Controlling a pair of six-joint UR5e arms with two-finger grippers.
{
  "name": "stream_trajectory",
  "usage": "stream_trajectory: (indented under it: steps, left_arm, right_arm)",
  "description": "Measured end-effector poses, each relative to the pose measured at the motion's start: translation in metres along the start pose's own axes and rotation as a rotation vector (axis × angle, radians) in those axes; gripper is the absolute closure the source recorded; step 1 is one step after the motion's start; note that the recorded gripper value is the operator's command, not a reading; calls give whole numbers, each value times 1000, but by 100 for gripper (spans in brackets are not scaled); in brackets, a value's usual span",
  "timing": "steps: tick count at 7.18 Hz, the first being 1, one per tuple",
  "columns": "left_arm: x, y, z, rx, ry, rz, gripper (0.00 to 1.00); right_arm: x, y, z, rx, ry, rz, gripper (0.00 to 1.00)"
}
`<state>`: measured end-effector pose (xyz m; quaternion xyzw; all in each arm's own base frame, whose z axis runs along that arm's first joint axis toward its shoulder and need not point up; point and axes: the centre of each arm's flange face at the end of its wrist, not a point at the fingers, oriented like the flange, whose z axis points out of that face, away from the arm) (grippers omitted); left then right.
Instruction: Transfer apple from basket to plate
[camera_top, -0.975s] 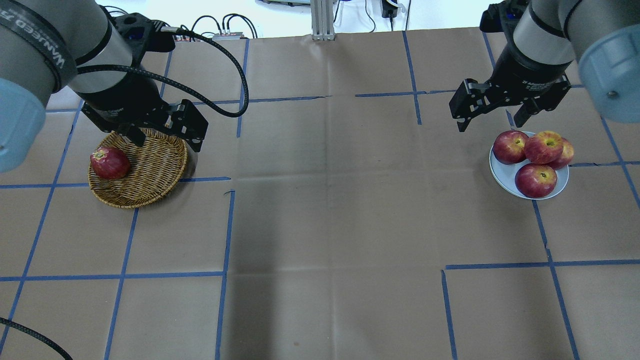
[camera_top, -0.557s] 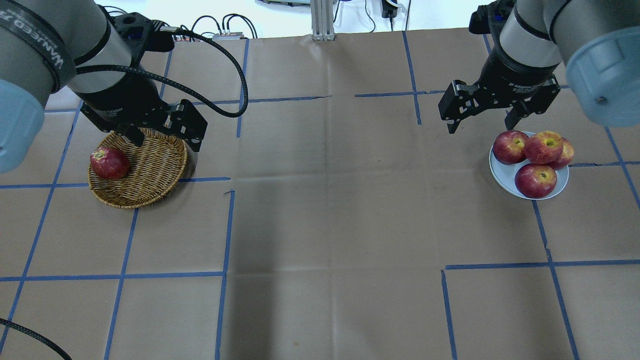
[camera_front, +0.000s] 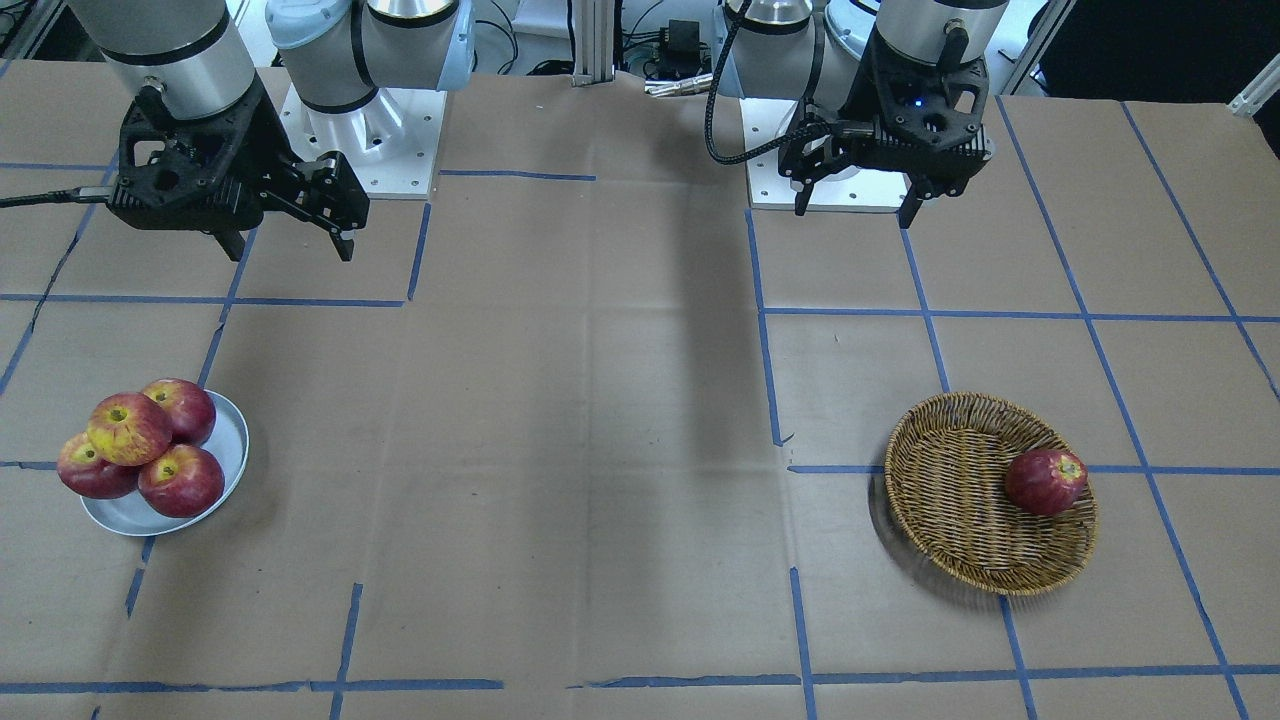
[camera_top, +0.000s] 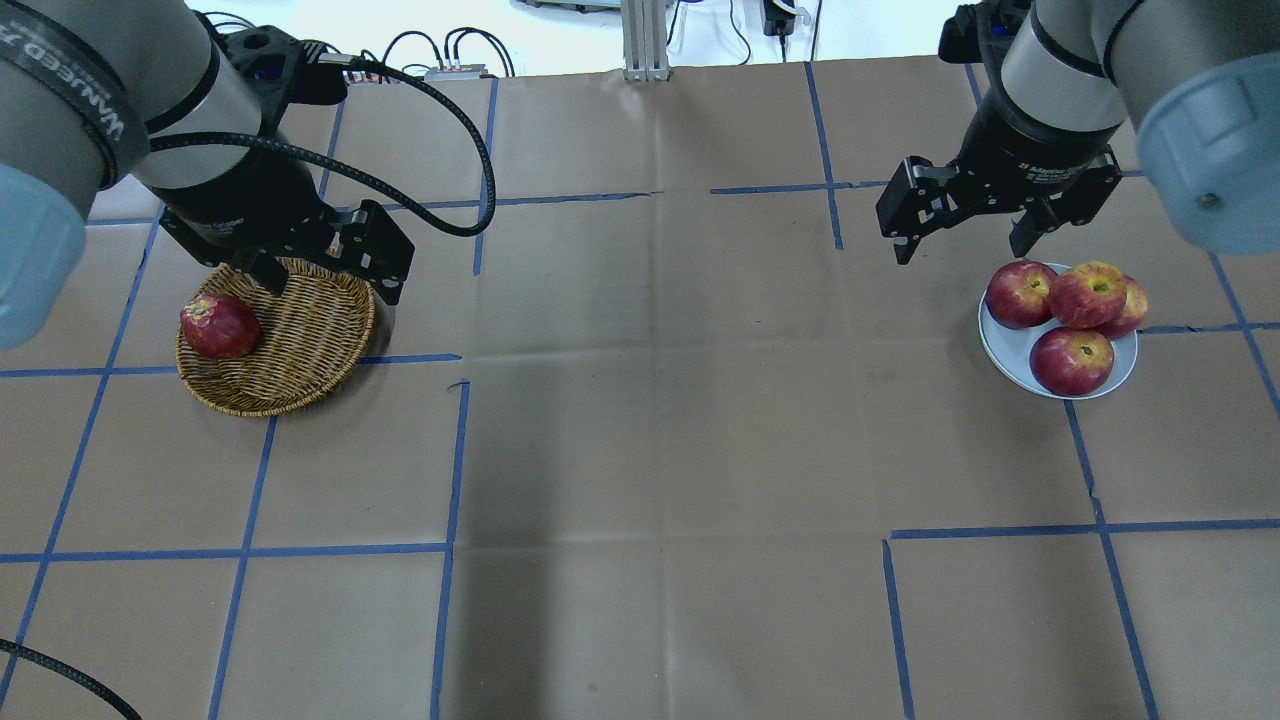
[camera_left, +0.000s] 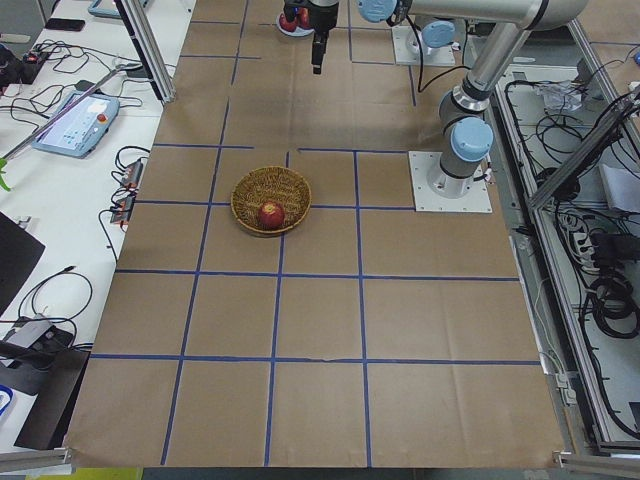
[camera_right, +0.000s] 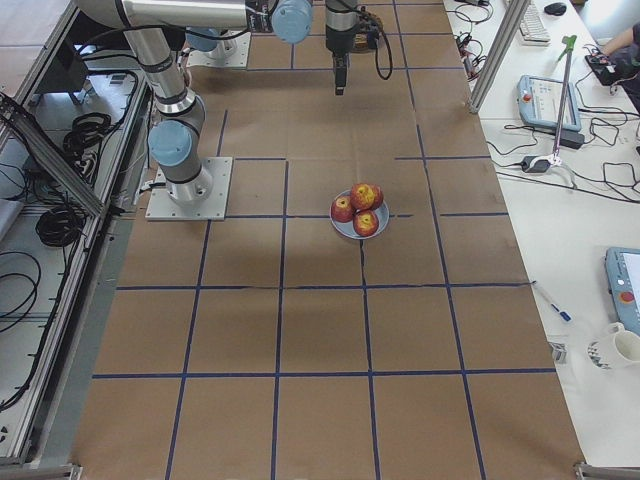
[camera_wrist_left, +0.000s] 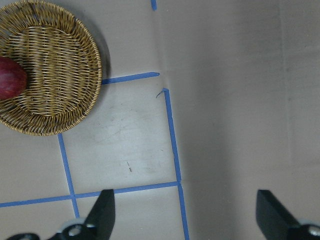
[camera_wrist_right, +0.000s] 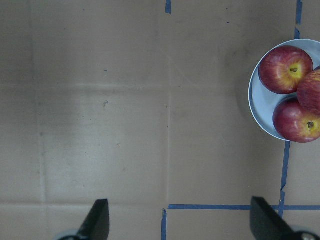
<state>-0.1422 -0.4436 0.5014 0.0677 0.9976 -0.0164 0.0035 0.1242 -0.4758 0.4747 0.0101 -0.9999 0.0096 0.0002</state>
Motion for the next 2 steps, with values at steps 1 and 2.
stream_trajectory:
  steps: [1,2]
  left_arm:
    - [0,0,0,-1,0,0,1]
    - [0,0,1,-1,0,1,1]
  right_arm:
    - [0,0,0,0,0,-1,0]
    - [0,0,0,0,0,-1,0]
